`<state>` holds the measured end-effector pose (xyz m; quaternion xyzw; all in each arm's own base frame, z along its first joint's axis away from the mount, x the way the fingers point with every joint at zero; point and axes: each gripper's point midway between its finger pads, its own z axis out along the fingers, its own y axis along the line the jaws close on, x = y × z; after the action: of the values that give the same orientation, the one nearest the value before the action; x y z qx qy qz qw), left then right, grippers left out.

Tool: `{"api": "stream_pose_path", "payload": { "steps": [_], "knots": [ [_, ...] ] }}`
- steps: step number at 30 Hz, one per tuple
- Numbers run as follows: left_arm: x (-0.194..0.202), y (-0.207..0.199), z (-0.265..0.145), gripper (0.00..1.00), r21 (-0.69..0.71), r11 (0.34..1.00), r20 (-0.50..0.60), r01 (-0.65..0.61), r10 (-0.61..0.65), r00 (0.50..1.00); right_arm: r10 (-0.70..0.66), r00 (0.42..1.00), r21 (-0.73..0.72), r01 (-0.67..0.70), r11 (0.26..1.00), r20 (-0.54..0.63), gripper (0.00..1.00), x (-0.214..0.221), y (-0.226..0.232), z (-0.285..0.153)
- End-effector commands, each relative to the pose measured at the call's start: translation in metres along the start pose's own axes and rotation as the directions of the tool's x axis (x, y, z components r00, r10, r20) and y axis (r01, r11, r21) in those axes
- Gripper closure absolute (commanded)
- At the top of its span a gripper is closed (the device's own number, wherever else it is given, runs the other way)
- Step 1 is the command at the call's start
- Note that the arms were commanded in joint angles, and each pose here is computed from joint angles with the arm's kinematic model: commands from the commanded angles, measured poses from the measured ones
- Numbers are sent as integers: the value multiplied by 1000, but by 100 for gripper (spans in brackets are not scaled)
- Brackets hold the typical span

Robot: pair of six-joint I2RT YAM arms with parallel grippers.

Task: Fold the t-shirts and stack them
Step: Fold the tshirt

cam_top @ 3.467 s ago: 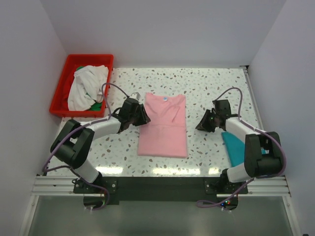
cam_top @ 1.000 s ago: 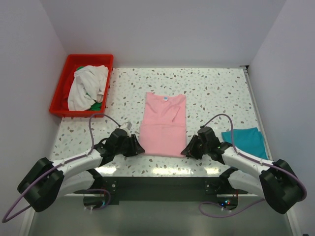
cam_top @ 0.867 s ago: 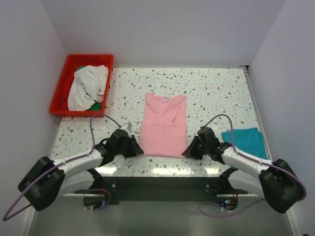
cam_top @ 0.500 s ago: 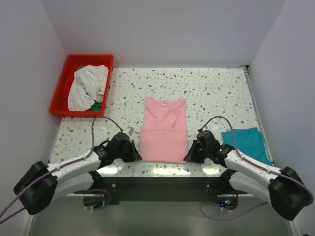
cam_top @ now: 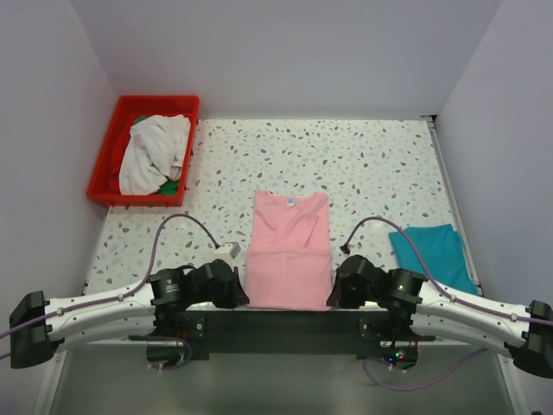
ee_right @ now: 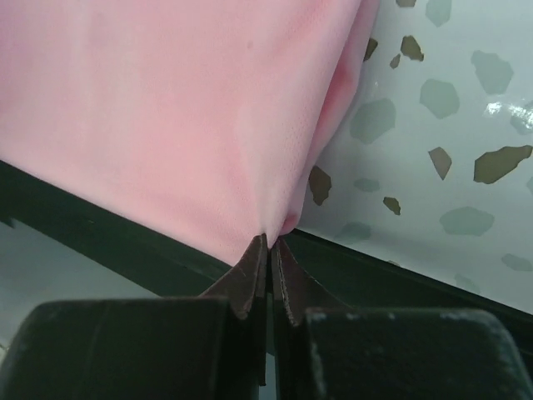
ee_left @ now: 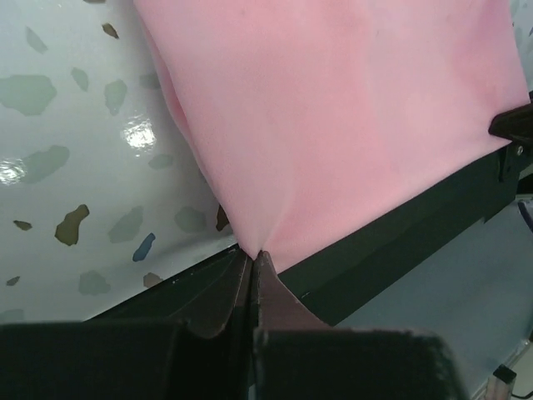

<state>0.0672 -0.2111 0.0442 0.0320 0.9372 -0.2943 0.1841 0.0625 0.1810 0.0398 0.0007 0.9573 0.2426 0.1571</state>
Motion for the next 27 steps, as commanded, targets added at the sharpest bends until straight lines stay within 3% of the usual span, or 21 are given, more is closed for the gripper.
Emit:
{"api": "stream_pose_path", "payload": {
  "steps": [1,15,22,27],
  "knots": [
    [-32,-10,-18,100,-44,999,119,24,-19,993,-12,994,55,6,998,110,100,-28,4,-22],
    [-85,-57,-59,100,-23,999,260,-43,48,964,-90,968,70,75,995,235,100,-73,37,-70],
    [-119,-56,-60,100,-50,996,311,-68,81,947,-125,945,133,89,987,302,100,-95,40,-82],
    [-148,-70,-57,100,19,994,331,-106,94,939,-169,923,172,114,978,347,100,-125,52,-89]
  ]
}}
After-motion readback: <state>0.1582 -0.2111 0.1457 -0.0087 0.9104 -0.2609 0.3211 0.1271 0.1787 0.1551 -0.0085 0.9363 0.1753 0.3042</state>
